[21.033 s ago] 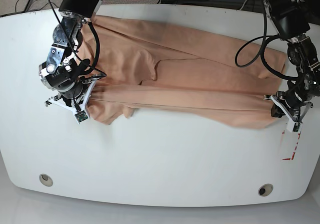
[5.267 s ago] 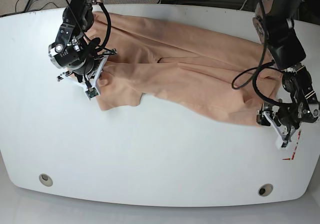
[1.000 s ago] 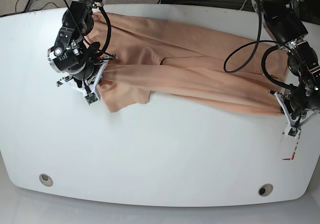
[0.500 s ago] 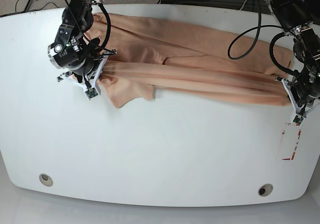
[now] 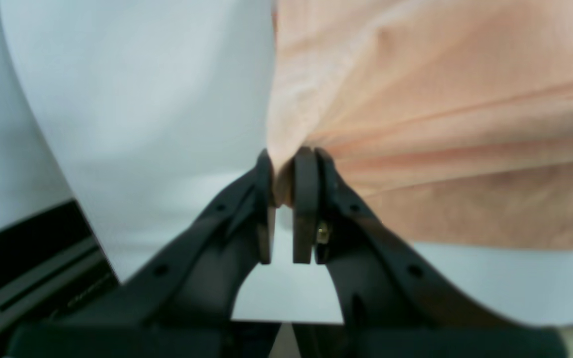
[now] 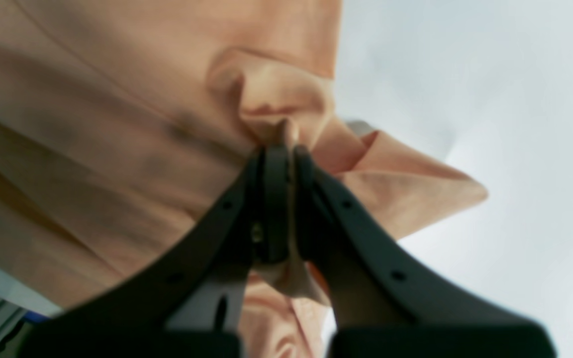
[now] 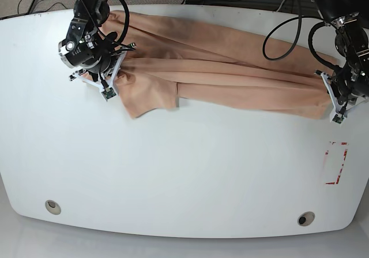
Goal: Layout the t-shirt on the table in an organized manner, then fold the t-shirt properly
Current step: 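Lift and pull the folded shirt with both grippers to stretch it taut, then lower the stretched shirt onto the table with both grippers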
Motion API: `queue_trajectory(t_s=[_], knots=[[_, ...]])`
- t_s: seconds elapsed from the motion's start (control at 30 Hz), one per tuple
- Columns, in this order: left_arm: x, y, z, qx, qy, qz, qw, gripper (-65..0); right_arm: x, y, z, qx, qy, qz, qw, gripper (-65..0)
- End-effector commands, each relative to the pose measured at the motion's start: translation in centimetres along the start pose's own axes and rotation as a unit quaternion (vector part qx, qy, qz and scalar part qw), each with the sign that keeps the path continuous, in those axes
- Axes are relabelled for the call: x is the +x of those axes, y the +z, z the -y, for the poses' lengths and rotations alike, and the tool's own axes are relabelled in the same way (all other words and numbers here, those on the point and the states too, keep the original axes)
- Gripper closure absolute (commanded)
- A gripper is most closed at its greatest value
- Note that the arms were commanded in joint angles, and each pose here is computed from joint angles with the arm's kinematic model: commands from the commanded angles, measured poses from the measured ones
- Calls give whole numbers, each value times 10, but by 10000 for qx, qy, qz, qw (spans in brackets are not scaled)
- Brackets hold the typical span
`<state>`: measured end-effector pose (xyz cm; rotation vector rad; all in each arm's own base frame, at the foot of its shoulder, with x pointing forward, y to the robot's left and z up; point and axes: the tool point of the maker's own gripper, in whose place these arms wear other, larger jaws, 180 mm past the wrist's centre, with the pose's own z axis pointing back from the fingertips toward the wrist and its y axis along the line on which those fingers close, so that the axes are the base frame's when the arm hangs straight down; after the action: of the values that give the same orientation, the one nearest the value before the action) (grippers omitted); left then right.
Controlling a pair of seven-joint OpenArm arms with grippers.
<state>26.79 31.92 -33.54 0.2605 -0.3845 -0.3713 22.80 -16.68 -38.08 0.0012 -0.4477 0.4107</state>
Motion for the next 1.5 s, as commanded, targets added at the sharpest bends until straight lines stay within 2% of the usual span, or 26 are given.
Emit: queue_trajectory(t_s=[0.0,0.2,0.27,0.33,0.43,0.53,0.6,0.67,0.87,1.0,1.17,1.33,1.47], knots=[[-3,5,-8,143,-53,-29,9999,-33,1,4,4,-85,24,53,9999,-6],[-11,3,-5,113,-70,-128,9998,-40,-6,3,1,-58,22,-27,10000,-10],[-13,2,-4,96,-73,-161,9998,-72,-7,3,0,-40,24,-53,10000,-40],[-15,1,-2,83,-84,-181,9998,-119,-8,3,0,-37,23,-60,10000,-111],[-15,1,-2,83,-84,-181,9998,-236,-8,3,0,-37,23,-60,10000,-287],[-13,2,-3,93,-80,-161,9998,-328,-8,3,0,-37,23,-60,10000,-422],[-13,2,-3,93,-80,-161,9998,-369,-8,3,0,-42,28,-63,10000,-493],[-11,2,-3,93,-87,-126,9998,-372,-8,3,1,-47,22,-41,10000,-525],[13,14,-12,266,-92,223,9994,-372,-5,7,12,-164,69,27,9998,-510],[30,20,-12,307,-37,480,9984,-372,13,12,18,-46,-215,576,9981,-460],[53,21,-5,201,125,781,9967,-372,42,22,25,133,-476,1284,9905,-412],[51,5,14,-142,273,694,9971,-372,59,21,18,378,-574,1565,9853,-387],[36,-22,26,-423,416,393,9975,-372,54,8,8,537,-748,1418,9856,-312]])
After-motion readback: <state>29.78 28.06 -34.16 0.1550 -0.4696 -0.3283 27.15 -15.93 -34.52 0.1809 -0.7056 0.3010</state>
